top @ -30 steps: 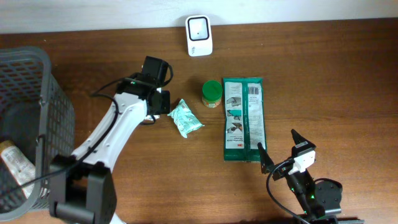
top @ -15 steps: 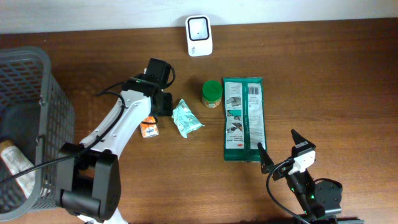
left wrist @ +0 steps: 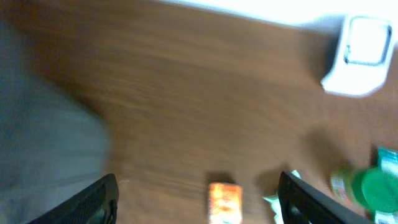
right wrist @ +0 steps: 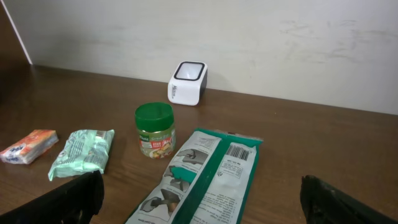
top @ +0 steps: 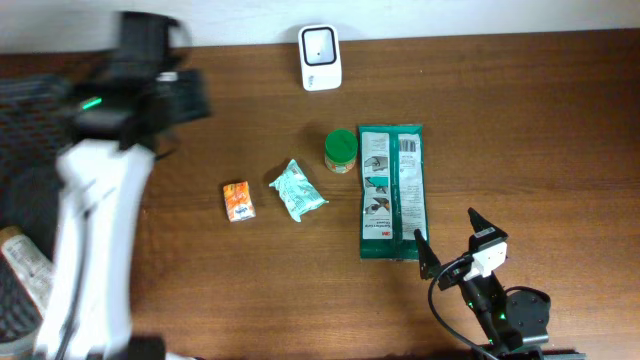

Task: Scan the item barcode
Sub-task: 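Reach the left gripper into the basket and grasp the white tube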

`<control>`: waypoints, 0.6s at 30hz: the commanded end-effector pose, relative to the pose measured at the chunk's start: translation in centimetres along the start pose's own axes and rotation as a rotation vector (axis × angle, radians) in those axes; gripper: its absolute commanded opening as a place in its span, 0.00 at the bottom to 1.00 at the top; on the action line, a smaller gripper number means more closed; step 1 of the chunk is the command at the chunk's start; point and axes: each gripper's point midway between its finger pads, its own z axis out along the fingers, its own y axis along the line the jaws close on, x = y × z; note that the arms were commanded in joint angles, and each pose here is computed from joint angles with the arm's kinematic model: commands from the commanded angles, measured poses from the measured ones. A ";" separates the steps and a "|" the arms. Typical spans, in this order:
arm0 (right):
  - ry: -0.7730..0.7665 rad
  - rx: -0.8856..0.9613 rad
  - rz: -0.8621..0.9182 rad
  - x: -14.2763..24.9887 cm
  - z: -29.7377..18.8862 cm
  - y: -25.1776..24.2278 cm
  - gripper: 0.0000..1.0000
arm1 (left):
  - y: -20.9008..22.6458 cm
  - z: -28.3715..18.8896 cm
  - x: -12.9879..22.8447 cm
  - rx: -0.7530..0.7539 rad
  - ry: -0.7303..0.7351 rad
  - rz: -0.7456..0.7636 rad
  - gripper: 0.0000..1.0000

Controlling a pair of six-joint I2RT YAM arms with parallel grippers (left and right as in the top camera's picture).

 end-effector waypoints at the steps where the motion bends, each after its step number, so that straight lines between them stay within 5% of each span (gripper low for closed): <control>1: 0.005 0.006 -0.002 0.1 -0.1 -0.1 0.98 | 10.4 -6.9 -2.1 -0.198 -0.171 -0.207 0.79; 8: 0.005 0.006 -0.002 0.1 -0.1 -0.1 0.98 | 24.4 -9.1 1.5 -0.463 -0.158 -0.575 0.78; 18: 0.005 0.006 -0.002 0.1 -0.1 -0.1 0.98 | 30.8 0.5 12.4 -0.610 0.238 -0.683 0.80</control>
